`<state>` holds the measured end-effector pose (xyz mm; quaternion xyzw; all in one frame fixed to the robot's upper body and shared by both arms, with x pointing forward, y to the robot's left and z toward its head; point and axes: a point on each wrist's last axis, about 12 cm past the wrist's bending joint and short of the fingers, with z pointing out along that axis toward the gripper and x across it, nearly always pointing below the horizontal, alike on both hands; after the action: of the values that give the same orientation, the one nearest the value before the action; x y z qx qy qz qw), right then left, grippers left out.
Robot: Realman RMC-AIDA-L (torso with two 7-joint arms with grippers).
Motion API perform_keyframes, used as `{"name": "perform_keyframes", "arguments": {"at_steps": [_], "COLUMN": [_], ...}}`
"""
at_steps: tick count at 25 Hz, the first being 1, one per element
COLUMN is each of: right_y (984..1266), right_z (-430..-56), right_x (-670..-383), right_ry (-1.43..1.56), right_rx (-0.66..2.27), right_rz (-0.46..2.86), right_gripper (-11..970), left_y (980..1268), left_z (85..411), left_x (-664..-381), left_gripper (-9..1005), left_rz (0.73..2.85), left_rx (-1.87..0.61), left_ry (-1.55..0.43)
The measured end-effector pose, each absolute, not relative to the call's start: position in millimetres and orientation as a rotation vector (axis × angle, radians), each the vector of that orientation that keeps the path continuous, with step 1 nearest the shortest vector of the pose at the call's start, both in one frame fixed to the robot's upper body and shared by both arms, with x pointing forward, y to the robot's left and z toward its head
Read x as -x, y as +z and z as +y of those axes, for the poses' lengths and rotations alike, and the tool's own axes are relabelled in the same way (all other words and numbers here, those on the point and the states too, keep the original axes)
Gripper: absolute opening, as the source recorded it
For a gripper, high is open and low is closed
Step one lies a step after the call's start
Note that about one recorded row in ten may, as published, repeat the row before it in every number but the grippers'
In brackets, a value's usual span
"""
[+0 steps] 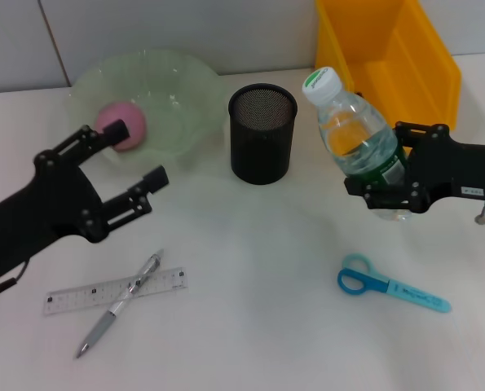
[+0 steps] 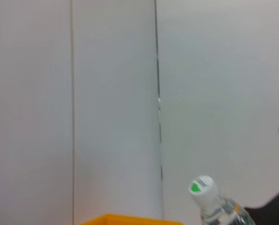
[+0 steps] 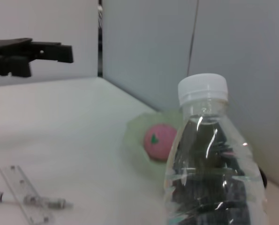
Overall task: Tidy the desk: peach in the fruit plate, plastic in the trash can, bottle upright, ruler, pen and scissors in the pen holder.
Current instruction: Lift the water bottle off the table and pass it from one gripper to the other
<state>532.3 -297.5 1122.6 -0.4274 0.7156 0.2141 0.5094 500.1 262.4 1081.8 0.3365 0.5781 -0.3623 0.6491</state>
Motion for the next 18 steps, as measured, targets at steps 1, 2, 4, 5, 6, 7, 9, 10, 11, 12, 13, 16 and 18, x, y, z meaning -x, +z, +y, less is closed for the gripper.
{"name": "perform_keyframes", "arguments": {"at_steps": [1,2,4,5,6,7,9,10,11,12,13,16,18], "right_y": [1117,1117,1112,1112,1110,1110,1105,1105,1103,1101,1099,1091,1090], "right_z": [-297,-297,-298,-298,-298,-298,-296,-296,-295,-294,-292,-286,-285], "right_x": [-531,-531,-530,-530,-528,-528,-526,-526,-525,-524,-524,-518,-517], "right_ry": [0.536,0.536,0.586,0.586,0.628,0.628,0.688,0.688,0.705,0.719,0.734,0.772,0.775], "right_rx": [1.005,1.005,0.959,0.959,0.939,0.939,0.924,0.924,0.922,0.92,0.924,0.977,0.989], "right_rz": [1.676,1.676,1.604,1.604,1.584,1.584,1.577,1.577,1.577,1.579,1.583,1.565,1.555], "right_gripper": [785,785,785,786,786,786,787,787,787,787,788,788,789], "left_y": [1082,1084,1085,1086,1087,1087,1088,1088,1088,1088,1088,1091,1091], "left_z": [263,265,267,267,267,267,265,265,265,264,264,261,261], "left_x": [-500,-501,-502,-502,-502,-502,-503,-503,-503,-503,-503,-502,-501], "left_gripper": [794,794,794,794,794,794,794,794,794,794,794,793,793], "left_rz": [1.309,1.302,1.294,1.291,1.282,1.282,1.273,1.273,1.272,1.269,1.269,1.245,1.24], "left_rx": [-0.757,-0.745,-0.736,-0.732,-0.728,-0.728,-0.728,-0.728,-0.728,-0.728,-0.728,-0.746,-0.749], "left_ry": [-0.825,-0.824,-0.82,-0.819,-0.821,-0.821,-0.83,-0.83,-0.833,-0.838,-0.838,-0.873,-0.88]}}
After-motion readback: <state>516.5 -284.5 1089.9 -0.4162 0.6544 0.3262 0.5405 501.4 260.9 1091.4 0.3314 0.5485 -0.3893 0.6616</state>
